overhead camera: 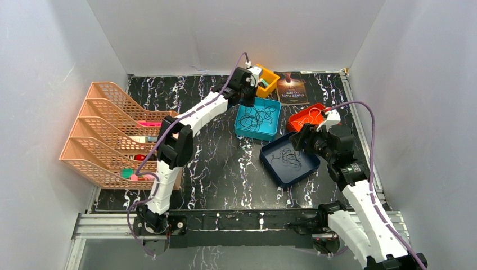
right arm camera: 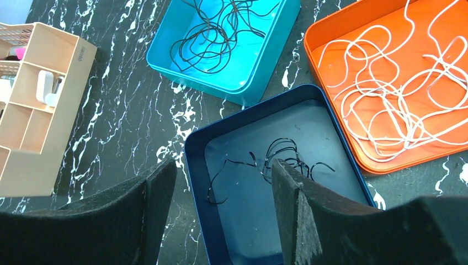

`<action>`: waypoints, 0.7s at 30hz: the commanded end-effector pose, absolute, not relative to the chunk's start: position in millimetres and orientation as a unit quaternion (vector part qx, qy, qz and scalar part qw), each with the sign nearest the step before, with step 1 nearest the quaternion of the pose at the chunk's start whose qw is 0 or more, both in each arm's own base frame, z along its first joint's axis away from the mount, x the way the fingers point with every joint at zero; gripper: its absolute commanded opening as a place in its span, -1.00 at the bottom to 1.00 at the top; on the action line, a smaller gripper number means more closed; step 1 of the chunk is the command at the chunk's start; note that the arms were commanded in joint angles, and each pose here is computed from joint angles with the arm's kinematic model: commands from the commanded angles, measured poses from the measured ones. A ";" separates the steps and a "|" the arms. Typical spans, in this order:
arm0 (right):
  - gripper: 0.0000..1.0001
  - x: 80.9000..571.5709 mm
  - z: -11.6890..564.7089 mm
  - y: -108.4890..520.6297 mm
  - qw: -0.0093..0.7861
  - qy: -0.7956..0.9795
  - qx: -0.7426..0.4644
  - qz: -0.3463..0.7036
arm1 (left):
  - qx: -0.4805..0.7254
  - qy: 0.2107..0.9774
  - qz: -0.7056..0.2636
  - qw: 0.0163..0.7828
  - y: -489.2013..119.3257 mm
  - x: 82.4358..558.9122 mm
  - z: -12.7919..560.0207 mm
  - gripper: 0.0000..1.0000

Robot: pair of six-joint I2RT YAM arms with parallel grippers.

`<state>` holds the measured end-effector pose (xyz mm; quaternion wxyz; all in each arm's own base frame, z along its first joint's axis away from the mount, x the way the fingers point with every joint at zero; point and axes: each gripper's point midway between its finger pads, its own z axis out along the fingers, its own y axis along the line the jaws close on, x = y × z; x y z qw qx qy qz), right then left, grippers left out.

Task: Untangle the cables

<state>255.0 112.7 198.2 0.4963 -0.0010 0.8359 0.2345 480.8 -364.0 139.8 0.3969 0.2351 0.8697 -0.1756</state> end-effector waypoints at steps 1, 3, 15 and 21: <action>0.45 257.8 203.2 109.8 0.513 0.827 0.000 0.231 | 0.248 0.868 -0.207 0.377 -378.4 467.2 143.2 -1.00; 0.44 257.7 201.7 110.0 0.511 0.828 0.001 0.231 | 0.250 0.874 -0.206 0.363 -378.1 464.4 130.1 -1.00; 0.45 258.4 202.1 110.9 0.510 0.828 0.001 0.233 | 0.256 0.880 -0.200 0.346 -376.0 459.4 112.3 -0.59; 0.44 258.5 202.2 111.7 0.510 0.828 0.002 0.236 | 0.254 0.874 -0.191 0.369 -372.1 463.8 132.0 -0.35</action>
